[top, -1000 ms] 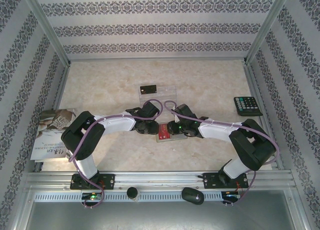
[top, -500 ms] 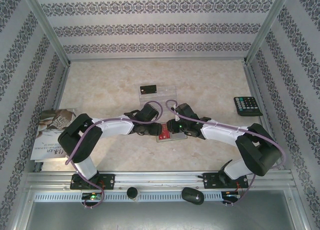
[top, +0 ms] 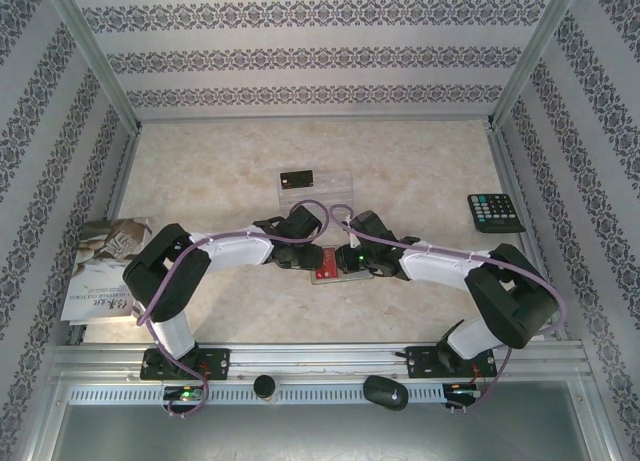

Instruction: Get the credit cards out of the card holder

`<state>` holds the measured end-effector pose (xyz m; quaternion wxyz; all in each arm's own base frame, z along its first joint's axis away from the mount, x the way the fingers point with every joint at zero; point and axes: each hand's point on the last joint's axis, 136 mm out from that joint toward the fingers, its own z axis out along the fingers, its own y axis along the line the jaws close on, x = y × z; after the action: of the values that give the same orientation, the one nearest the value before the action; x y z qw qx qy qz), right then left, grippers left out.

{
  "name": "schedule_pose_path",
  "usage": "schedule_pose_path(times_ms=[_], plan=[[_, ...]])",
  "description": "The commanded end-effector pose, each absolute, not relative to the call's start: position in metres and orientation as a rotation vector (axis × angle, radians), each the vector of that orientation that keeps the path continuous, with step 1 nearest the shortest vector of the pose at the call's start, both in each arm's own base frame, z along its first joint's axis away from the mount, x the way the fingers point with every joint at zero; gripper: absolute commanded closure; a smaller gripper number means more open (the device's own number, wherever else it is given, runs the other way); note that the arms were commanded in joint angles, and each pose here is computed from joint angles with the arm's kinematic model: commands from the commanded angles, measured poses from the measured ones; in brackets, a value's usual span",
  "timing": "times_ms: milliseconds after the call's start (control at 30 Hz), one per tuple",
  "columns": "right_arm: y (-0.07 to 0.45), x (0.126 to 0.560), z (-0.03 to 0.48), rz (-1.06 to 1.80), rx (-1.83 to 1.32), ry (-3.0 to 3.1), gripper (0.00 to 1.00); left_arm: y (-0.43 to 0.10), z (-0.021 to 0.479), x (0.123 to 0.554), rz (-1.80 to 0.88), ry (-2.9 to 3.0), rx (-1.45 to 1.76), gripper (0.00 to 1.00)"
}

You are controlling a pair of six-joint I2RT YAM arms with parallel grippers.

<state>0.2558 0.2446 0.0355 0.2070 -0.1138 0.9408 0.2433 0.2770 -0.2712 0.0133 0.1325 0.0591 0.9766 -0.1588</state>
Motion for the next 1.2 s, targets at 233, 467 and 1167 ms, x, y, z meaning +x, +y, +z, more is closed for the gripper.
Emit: schedule_pose_path(times_ms=[233,467,1167], plan=[[0.247,0.260,0.028,0.800,-0.235,2.641,0.83,-0.293,-0.035,0.273,-0.514,2.870,0.236,0.49],[0.247,0.262,0.025,0.885,-0.181,2.652,0.83,-0.286,-0.039,0.269,-0.501,2.882,0.228,0.53],[0.250,0.262,0.019,0.804,-0.191,2.667,0.81,-0.290,-0.042,0.268,-0.522,2.889,0.239,0.62]])
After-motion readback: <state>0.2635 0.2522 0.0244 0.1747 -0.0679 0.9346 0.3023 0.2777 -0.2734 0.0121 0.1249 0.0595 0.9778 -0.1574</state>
